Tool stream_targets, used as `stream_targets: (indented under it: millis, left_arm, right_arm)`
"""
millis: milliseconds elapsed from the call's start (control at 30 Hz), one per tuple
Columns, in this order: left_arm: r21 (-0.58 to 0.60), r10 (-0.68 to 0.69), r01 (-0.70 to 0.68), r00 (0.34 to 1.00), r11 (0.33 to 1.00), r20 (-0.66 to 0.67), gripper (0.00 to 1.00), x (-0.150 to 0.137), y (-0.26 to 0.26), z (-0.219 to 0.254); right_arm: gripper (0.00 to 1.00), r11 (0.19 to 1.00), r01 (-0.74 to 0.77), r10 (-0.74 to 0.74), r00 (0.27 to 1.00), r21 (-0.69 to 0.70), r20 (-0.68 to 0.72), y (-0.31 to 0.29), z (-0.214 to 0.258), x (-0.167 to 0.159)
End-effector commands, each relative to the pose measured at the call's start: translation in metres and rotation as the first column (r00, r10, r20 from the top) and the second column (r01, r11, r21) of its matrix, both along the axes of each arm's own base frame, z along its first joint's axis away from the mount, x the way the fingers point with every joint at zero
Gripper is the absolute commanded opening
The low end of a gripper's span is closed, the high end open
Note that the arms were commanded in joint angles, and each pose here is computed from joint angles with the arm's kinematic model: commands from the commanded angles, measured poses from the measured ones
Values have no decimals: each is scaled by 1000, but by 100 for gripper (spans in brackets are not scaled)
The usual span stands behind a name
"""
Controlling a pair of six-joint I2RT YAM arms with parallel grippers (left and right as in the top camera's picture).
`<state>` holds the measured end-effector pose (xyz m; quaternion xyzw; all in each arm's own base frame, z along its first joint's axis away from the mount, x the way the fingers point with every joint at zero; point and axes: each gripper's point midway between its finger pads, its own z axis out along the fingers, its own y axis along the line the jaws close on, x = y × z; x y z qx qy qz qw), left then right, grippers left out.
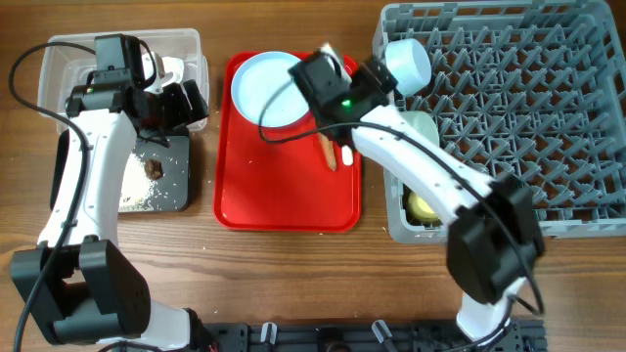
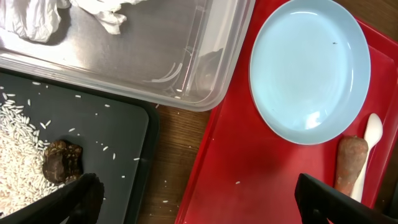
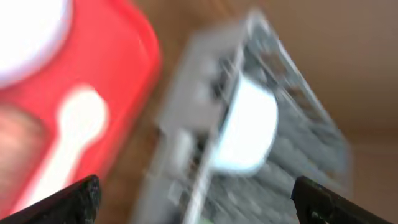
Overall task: Sort waste into correct bins and load items into the dishwasher rack
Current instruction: 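Reach the right gripper to the light-blue plate rim and grasp it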
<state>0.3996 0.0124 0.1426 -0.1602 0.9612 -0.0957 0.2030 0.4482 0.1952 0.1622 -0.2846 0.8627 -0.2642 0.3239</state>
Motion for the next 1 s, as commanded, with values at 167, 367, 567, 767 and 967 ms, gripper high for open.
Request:
stream_targets:
  millis: [167, 367, 567, 767, 967]
  left_arm:
    - [6, 1, -2, 1000, 1000, 29, 100, 2, 1, 10]
    - [6, 2, -2, 1000, 1000, 29, 100, 2, 2, 10]
    - [6, 1, -1, 1000, 1000, 29, 100, 2, 2, 10]
    - [6, 2, -2, 1000, 1000, 29, 100, 2, 2, 10]
    - [6, 2, -2, 1000, 1000, 29, 100, 2, 2, 10]
  right_arm:
    - [98, 650, -31, 169, 980, 759, -104, 114, 18, -10]
    - [100, 504, 50, 58, 994, 862, -92, 111, 43, 16]
    - [100, 448, 146, 70, 978, 882, -198, 91, 32, 24]
    - [100, 506, 299, 106, 910, 809, -402, 103, -65, 14]
    - [87, 472, 391, -81, 912, 790, -403, 90, -87, 35]
